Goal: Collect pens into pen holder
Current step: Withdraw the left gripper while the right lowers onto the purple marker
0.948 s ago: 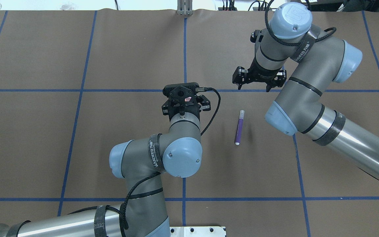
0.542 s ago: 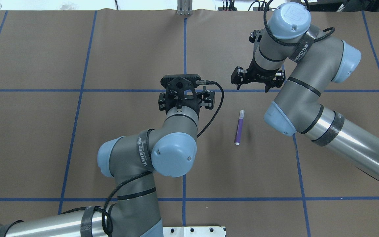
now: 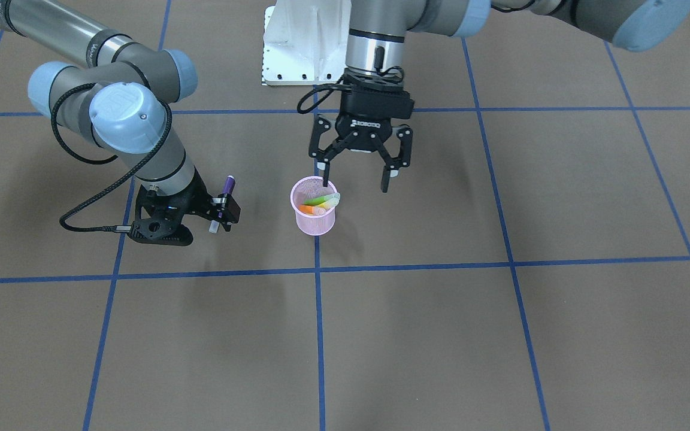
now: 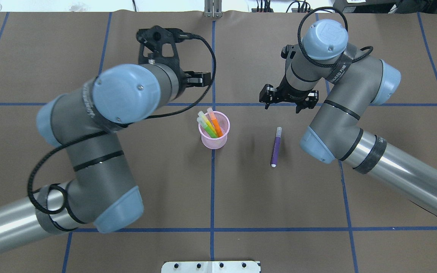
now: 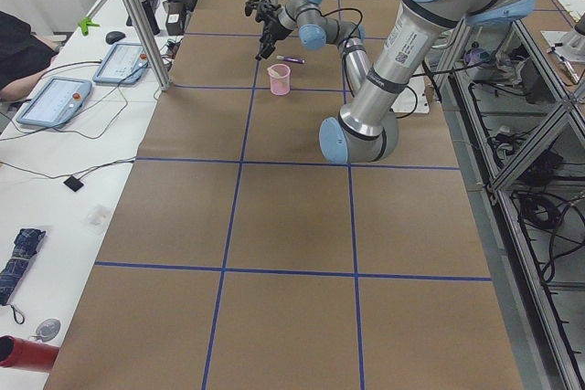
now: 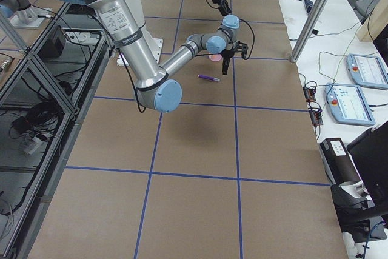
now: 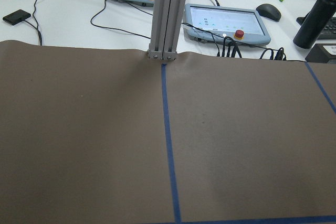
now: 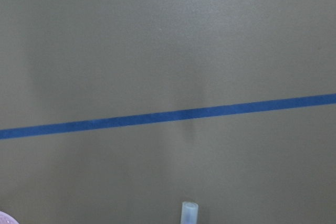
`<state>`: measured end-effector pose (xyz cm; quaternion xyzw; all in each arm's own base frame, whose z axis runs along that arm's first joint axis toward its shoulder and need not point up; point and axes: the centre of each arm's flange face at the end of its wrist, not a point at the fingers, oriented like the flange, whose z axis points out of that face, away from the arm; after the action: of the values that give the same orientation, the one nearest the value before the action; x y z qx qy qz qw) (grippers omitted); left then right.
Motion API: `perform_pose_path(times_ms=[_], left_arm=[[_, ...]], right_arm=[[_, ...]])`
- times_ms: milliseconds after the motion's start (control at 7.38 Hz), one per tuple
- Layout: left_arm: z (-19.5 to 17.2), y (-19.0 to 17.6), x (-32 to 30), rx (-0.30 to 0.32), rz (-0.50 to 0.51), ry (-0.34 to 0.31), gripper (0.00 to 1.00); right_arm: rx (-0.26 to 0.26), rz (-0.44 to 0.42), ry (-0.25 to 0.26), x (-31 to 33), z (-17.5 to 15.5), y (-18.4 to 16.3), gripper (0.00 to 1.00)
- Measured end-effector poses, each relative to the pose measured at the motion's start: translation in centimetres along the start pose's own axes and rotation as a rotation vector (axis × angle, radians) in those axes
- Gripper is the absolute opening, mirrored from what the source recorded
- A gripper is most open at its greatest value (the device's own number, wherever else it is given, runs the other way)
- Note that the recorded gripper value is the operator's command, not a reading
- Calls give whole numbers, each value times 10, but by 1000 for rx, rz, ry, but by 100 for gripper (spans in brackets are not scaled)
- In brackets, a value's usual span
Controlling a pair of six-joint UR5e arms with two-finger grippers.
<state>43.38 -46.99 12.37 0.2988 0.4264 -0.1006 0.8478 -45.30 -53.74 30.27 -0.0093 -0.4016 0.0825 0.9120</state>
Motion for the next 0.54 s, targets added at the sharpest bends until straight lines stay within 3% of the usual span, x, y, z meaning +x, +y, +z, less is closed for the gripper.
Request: perform_pose_path(times_ms=[406, 542], left_arm=[[-5, -38, -67, -90, 50, -7, 100], [-4, -40, -73, -99, 55, -9, 100]], right_arm=[[-30, 74, 1, 1, 36, 19, 98], [-40, 88, 13, 6, 45, 26, 91]])
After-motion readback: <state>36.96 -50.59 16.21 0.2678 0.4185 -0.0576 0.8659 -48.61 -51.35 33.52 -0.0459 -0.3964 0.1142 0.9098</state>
